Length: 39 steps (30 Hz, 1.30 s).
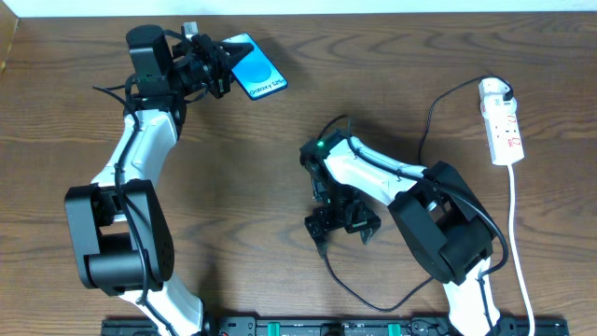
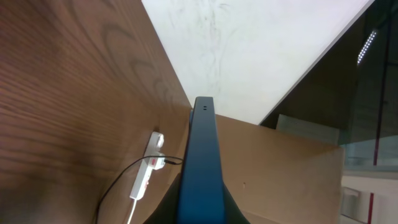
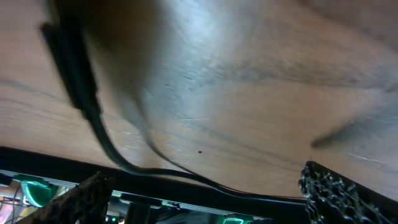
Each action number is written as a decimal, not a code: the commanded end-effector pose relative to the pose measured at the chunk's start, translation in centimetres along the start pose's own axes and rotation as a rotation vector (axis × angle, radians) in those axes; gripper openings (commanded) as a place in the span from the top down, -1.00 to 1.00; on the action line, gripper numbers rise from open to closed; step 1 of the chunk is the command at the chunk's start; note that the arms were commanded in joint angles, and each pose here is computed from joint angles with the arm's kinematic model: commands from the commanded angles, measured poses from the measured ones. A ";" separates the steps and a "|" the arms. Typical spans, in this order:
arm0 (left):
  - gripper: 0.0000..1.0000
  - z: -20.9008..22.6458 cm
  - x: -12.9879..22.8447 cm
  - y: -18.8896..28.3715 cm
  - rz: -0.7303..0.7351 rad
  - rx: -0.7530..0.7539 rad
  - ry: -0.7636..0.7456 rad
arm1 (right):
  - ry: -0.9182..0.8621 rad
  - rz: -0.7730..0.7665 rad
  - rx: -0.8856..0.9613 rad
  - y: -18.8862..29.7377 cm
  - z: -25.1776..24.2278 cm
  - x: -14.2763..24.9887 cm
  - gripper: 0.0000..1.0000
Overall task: Plug charger to phone and switch on socket
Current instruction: 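Grasp the black cable's connector end with the right gripper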
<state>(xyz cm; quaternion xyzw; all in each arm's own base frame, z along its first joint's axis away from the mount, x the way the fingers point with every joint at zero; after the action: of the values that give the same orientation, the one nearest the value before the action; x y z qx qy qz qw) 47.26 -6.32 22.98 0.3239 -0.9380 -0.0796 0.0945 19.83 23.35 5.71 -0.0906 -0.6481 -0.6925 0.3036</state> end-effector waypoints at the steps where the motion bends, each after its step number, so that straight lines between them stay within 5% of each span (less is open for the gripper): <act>1: 0.86 -1.1 0.4 0.5 0.018 0.023 -0.011 | 0.049 -0.032 0.002 0.7 1.1 -0.2 -0.98; 17: 0.85 -2.2 0.2 0.6 0.013 0.066 -0.034 | 0.044 -0.281 -0.070 2.5 3.9 -4.5 -0.93; 20: 0.86 -2.2 0.5 0.6 0.030 0.068 -0.035 | 0.049 -0.267 -0.059 2.1 4.2 -4.2 -0.66; 24: 0.86 -2.2 0.4 0.6 0.030 0.068 -0.035 | 0.064 -0.249 -0.030 1.4 4.7 -3.7 -0.60; 26: 0.86 -2.2 0.4 0.6 0.030 0.068 -0.035 | 0.065 -0.235 -0.016 0.9 4.9 -3.4 -0.25; 31: 0.86 -2.2 0.4 0.6 0.030 0.068 -0.034 | 0.073 -0.208 0.015 0.1 5.1 -3.1 0.09; 39: 0.85 -2.2 0.4 0.6 0.030 0.068 -0.030 | 0.053 -0.189 0.021 -0.4 4.5 -3.5 0.32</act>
<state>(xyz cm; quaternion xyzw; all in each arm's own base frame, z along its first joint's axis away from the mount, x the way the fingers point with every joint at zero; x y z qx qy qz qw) 47.42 -6.46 24.09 0.3181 -0.9429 -0.0604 0.0779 20.86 28.79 4.88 -0.0024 -0.6472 -0.7185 0.2547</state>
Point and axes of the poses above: each gripper's point midway between its finger pads, its own y axis back along the fingers, its own z axis along the line the jaws close on, x = y × z, the point moved 5 cm from there along y, back along the fingers, and after that the axes turned 2 degrees about -y, right-handed, at the moved point
